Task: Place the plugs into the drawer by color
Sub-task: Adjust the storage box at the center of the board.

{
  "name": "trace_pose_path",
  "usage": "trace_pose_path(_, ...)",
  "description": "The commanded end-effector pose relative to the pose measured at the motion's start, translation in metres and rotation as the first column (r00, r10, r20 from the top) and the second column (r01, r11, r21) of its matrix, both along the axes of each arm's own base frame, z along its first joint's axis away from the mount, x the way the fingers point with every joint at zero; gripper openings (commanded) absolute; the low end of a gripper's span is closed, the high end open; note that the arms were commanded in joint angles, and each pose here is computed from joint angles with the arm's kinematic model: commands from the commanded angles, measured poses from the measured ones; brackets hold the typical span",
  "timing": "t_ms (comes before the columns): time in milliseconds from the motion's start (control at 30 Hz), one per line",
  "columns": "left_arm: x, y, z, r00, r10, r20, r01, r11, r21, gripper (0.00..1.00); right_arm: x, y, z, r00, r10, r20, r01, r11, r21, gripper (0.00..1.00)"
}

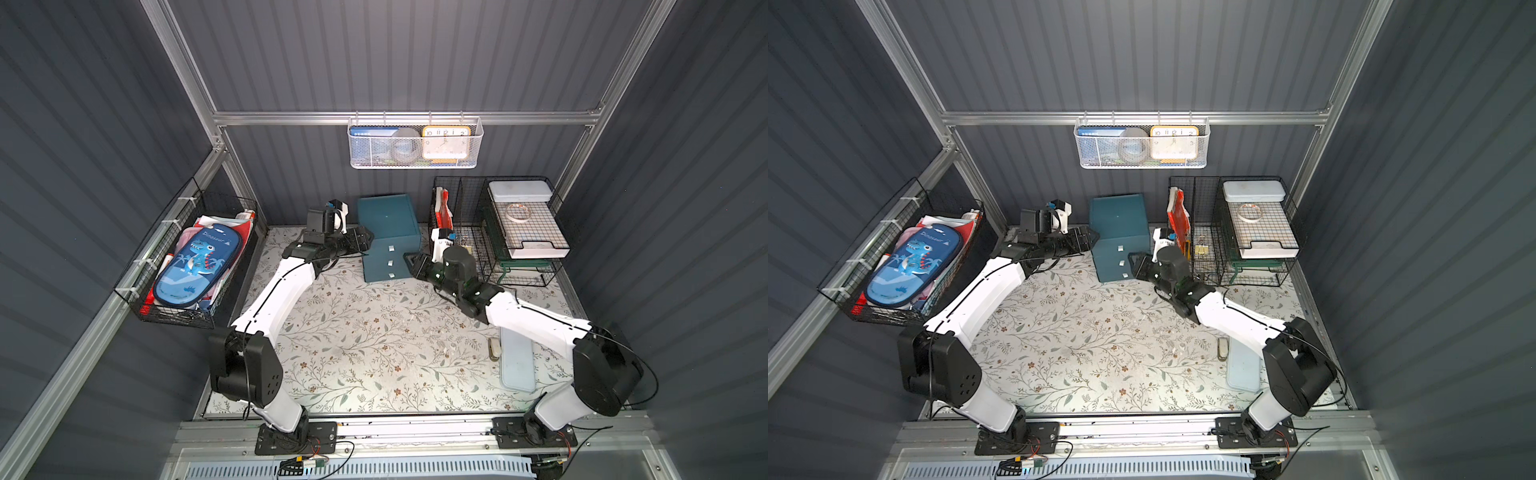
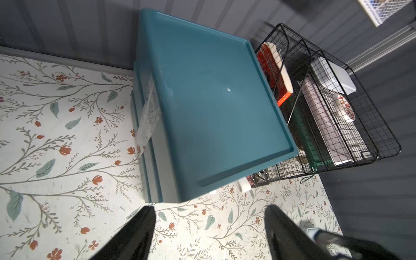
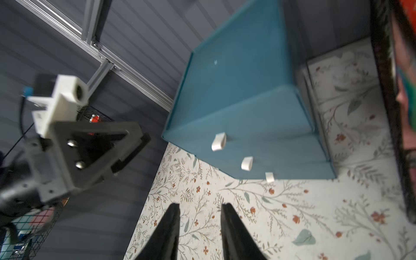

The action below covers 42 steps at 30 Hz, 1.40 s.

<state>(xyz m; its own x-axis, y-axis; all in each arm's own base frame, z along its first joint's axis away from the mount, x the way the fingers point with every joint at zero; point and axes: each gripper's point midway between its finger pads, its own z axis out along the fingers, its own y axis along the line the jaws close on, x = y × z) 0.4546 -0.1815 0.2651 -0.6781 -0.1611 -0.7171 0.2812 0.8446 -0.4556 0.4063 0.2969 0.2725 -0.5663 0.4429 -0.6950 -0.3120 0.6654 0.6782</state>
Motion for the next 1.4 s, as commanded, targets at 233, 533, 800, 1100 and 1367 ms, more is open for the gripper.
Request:
trace_pose_path(233,0.030,-0.002,-0.005,0.999,-0.012,-0.029,0.011,0.999,-0.046,0.63,0.044,-0.007,-0.013,0.980,0.084,-0.182,-0.088,0.996,-0.013,0.39)
trace_pose_path(533,0.035,-0.006,-0.019,0.998,-0.028,-0.058,0.025,0.998,-0.052,0.58,0.070,-0.028,-0.024,0.983,0.049,-0.176,-0.049,0.999,0.001,0.41)
trace_pose_path(800,0.046,-0.003,-0.034,0.996,-0.006,-0.088,0.003,0.999,-0.035,0.58,0.067,-0.043,-0.004,0.993,0.007,-0.115,-0.010,0.999,-0.031,0.42)
trace_pose_path(1100,0.058,-0.008,-0.041,0.995,-0.023,-0.097,0.020,0.999,-0.030,0.58,0.100,-0.033,-0.021,0.988,0.041,-0.147,-0.045,0.999,-0.020,0.43)
trace_pose_path(1367,0.066,-0.011,-0.041,0.995,-0.028,-0.094,0.025,0.999,-0.031,0.59,0.102,-0.016,-0.022,0.983,0.108,-0.147,-0.104,0.994,0.033,0.42)
